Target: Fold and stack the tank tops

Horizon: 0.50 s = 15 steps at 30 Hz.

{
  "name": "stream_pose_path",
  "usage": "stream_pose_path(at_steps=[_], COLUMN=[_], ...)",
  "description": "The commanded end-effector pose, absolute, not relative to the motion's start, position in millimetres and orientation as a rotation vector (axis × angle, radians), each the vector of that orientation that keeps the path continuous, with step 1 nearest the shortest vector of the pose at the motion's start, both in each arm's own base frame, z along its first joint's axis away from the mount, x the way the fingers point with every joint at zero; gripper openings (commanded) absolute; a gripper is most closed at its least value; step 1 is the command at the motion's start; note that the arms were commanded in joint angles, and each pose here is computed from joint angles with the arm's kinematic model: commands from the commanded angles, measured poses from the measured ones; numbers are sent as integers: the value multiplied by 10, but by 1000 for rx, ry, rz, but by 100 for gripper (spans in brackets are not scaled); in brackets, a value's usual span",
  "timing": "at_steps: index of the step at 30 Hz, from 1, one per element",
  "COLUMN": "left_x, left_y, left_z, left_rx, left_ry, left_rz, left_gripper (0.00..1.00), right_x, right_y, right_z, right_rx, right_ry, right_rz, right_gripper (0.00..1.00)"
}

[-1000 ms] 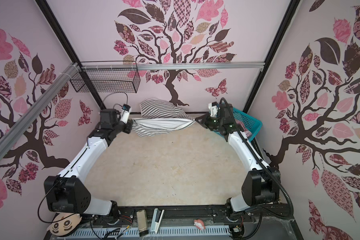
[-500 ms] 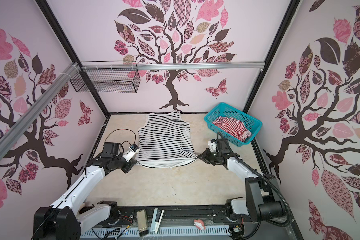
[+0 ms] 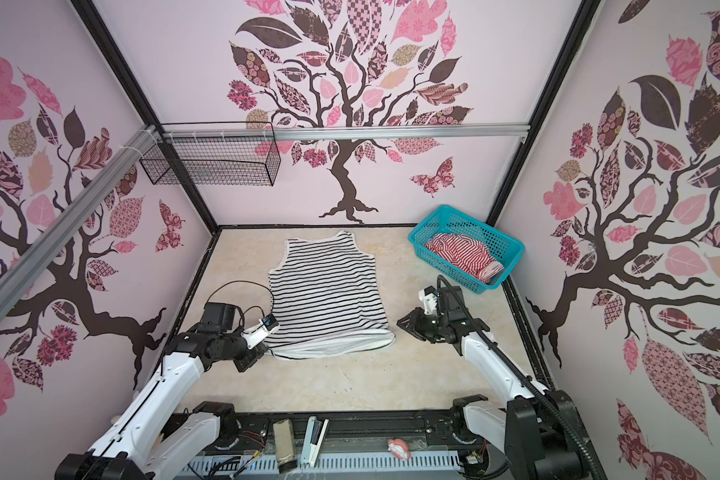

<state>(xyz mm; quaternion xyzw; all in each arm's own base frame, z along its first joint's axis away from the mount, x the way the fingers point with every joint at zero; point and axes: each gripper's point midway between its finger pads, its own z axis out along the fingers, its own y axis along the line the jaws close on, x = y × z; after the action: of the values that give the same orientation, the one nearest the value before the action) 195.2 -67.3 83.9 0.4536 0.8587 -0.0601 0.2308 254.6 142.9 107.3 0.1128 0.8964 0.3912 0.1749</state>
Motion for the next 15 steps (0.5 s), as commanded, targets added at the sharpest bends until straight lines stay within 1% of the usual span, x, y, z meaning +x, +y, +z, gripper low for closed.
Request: stream_pose_path(at_steps=[1, 3, 6, 8, 11, 15], left_x=[1810, 1817, 1836, 1841, 1867, 2022], left_y=[-575, -532, -485, -480, -478, -551], left_z=[741, 759, 795, 833, 903, 984], left_rx=[1320, 1318, 1303, 1299, 1294, 1198], left_ry=[2387, 2386, 2377, 2365, 2348, 2321], left_rz=[-107, -67, -18, -7, 1, -36], left_gripper=[15, 21, 28, 33, 39, 45], right_x=[2403, 2375, 2333, 2296, 2228, 2197], right_y=[1314, 1296, 1323, 1402, 1546, 1576], right_z=[951, 937, 953, 934, 828, 639], right_rx=[347, 353, 339, 309, 270, 327], right_ry=[2602, 2612, 2613, 2624, 2674, 2703], right_rz=[1001, 985, 989, 992, 990, 1003], right_gripper=[27, 27, 32, 37, 43, 44])
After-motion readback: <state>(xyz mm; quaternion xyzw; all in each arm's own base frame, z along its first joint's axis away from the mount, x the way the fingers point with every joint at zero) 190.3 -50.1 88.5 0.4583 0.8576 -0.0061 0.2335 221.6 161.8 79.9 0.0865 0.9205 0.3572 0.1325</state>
